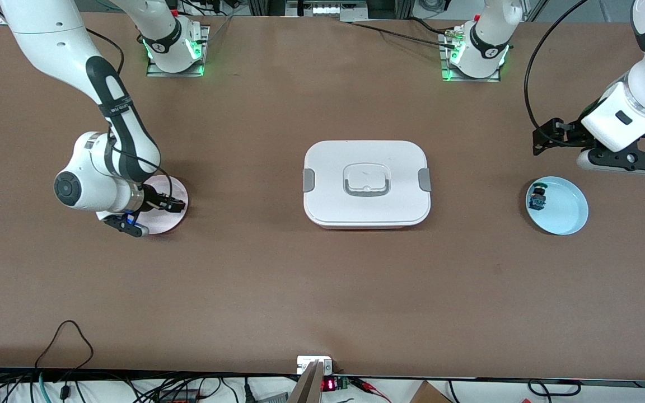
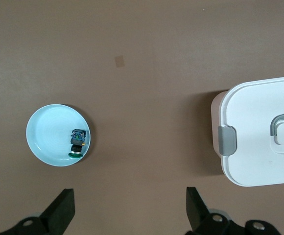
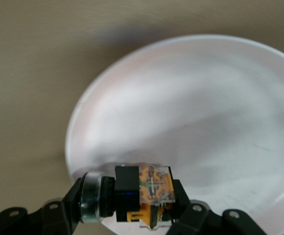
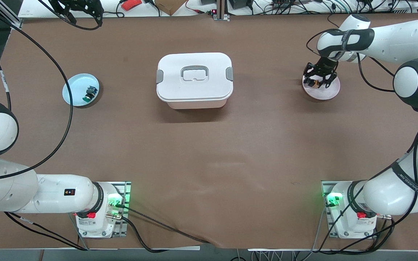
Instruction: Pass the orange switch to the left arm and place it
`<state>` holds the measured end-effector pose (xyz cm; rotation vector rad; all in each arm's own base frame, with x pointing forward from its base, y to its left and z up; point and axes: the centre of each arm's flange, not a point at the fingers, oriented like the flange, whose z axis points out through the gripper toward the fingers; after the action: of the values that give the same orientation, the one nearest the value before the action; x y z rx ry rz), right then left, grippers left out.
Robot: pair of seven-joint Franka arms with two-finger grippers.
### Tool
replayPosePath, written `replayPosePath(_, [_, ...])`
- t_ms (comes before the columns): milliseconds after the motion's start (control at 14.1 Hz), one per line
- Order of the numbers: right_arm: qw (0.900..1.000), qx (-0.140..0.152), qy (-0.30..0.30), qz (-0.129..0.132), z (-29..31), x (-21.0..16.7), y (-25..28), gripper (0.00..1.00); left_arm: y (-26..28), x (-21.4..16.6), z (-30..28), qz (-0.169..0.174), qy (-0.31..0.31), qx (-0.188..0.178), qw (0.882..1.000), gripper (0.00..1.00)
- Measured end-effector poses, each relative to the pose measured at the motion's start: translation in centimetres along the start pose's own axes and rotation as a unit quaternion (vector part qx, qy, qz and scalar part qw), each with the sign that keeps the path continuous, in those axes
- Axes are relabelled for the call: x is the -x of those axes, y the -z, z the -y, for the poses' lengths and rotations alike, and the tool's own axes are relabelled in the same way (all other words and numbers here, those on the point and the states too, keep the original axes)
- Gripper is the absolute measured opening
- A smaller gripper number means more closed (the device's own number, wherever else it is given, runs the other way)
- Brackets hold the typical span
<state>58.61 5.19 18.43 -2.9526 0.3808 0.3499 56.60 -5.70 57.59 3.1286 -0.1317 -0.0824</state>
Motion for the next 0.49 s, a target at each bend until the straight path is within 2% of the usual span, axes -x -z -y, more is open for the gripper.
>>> replayPosePath(71, [0.999, -0.001, 0.049, -0.006, 0.7, 0.0, 0.5, 0.73, 0.0, 0.0, 0.0, 0.0, 0.0, 0.0, 1.0, 1.0])
replayPosePath(212, [0.988, -0.002, 0.154, -0.023, 2.2, 0.0, 2.0, 0.73, 0.0, 0.0, 0.0, 0.0, 0.0, 0.0, 1.0, 1.0])
replayPosePath(354, [0.964, 0.007, 0.263, -0.044, 4.3, 0.1, 4.4, 0.73, 0.0, 0.0, 0.0, 0.0, 0.0, 0.0, 1.0, 1.0])
replayPosePath(495, [0.929, 0.024, 0.364, -0.065, 6.7, 0.6, 6.9, 0.73, 0.0, 0.0, 0.0, 0.0, 0.0, 0.0, 1.0, 1.0])
